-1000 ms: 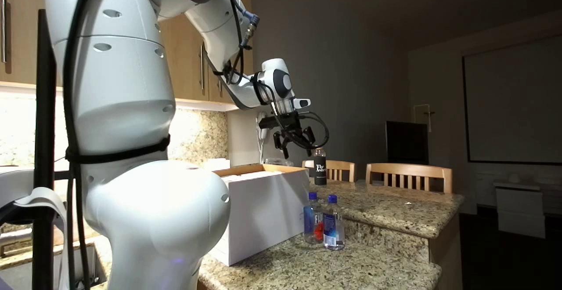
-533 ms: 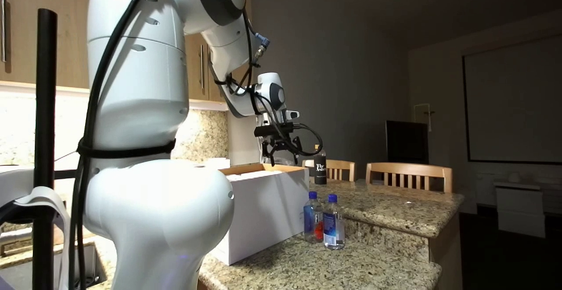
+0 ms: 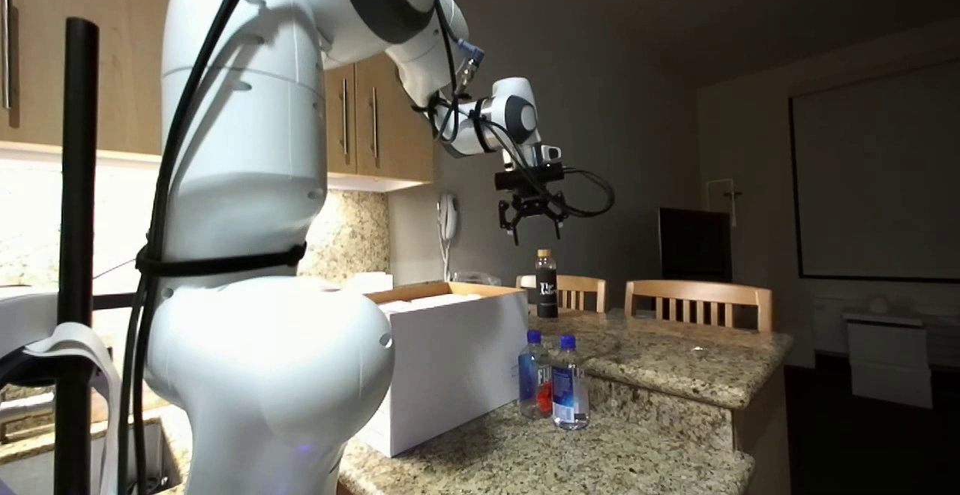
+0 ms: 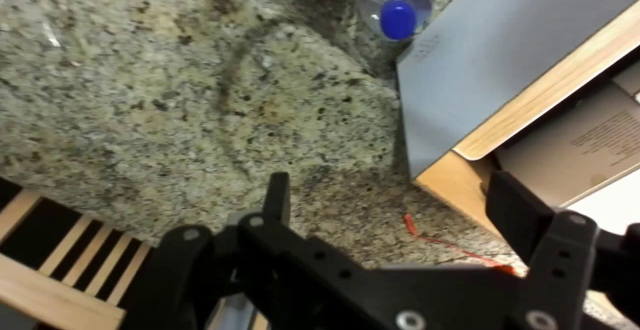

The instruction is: Put the right bottle in the box

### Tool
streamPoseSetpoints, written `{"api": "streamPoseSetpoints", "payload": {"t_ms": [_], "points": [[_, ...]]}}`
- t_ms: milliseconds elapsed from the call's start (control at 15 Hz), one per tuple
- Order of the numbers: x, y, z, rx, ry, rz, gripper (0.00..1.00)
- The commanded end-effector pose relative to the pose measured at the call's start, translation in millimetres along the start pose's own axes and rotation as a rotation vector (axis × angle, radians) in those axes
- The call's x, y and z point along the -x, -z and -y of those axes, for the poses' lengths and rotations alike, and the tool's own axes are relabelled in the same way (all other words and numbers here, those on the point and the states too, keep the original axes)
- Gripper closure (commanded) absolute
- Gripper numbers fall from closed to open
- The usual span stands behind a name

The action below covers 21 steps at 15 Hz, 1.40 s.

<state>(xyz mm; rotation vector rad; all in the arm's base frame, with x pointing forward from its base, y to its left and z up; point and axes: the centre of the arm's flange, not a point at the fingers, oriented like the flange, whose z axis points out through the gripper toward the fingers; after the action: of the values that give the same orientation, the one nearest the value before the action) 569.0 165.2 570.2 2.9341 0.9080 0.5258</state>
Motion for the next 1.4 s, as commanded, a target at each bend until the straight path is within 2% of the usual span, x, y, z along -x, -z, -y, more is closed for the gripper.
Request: {"api": "streamPoseSetpoints", "payload": {"t_ms": [0, 67, 200, 267, 333, 400, 600, 1333], "points": [[-9, 50, -90, -0.019, 0.020, 0.061, 0.00], [-5, 58, -115, -0.042, 0.028, 0.107, 0.00], [7, 69, -130, -0.061, 0.017, 0.189, 0.00], [12, 78, -129, -0.052, 0.014, 0.204, 0.00], [12, 88, -126, -0.018, 0.002, 0.208, 0.00], [27, 73, -124, -0.035, -0.016, 0.184, 0.00], [20, 84, -122, -0.025, -0.005, 0.184, 0.00], [19, 81, -122, -0.025, -0.003, 0.188, 0.00]]}}
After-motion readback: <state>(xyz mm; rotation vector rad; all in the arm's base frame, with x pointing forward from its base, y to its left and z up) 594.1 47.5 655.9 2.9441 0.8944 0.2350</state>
